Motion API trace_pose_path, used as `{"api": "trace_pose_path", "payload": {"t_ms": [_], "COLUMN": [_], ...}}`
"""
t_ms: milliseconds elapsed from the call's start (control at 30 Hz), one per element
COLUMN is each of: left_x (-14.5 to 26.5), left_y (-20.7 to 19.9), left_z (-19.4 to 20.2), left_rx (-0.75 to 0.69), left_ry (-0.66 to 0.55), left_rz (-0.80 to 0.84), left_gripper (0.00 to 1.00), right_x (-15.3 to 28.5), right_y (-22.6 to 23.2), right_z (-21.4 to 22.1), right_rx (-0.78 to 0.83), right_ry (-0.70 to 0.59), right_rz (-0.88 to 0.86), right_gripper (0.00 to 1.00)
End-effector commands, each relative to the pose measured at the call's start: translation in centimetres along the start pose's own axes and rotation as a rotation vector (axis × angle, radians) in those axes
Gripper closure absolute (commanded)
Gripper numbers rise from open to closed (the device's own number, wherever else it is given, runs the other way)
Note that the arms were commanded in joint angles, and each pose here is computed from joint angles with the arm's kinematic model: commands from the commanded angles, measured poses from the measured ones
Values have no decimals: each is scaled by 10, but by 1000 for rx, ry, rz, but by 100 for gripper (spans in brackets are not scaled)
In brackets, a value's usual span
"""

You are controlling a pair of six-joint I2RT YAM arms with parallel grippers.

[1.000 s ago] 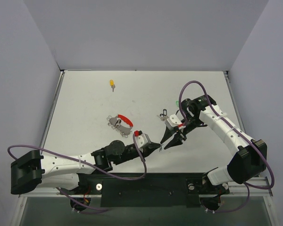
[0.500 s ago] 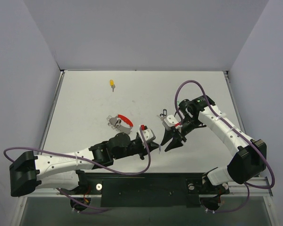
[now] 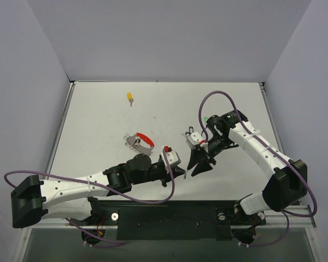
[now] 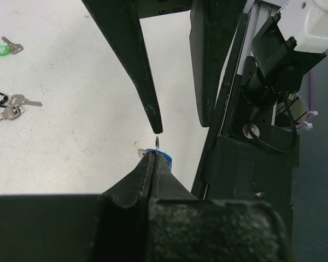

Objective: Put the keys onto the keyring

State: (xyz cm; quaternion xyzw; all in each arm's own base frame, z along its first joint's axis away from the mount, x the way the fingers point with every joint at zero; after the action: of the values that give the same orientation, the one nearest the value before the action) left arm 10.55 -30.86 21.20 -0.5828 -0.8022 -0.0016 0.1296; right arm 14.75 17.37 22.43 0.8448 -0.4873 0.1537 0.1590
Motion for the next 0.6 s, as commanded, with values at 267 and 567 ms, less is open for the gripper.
{"api": "trace_pose_path", "payload": {"t_ms": [267,567], "left_x": [-2,-6], "left_y": [-11,-10], "left_z": [-30,-32], "left_rx": [10,19], "left_ry": [-89,-100], "left_rz": [68,63], "left_gripper": [100,100], "right_x": [-3,-7], "right_y": [7,7], "right_z": [-1,0], "right_rx": [-94,-100], "right_ry": [-5,2], "right_rz": [-39,-57], "right_gripper": [73,73]}}
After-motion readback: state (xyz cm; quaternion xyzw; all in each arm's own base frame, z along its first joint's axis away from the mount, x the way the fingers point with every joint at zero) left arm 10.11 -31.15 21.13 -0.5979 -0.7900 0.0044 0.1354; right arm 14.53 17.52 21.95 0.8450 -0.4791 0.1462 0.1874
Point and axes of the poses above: each gripper's point midway between its finger pads, its own x axis back along the fingers, its own y axis along the line the jaws close on, z = x × y, the point moved 6 cm from there along x, back along the fingers, and after that the axes turned 1 degree about x, right-handed, at the moved point
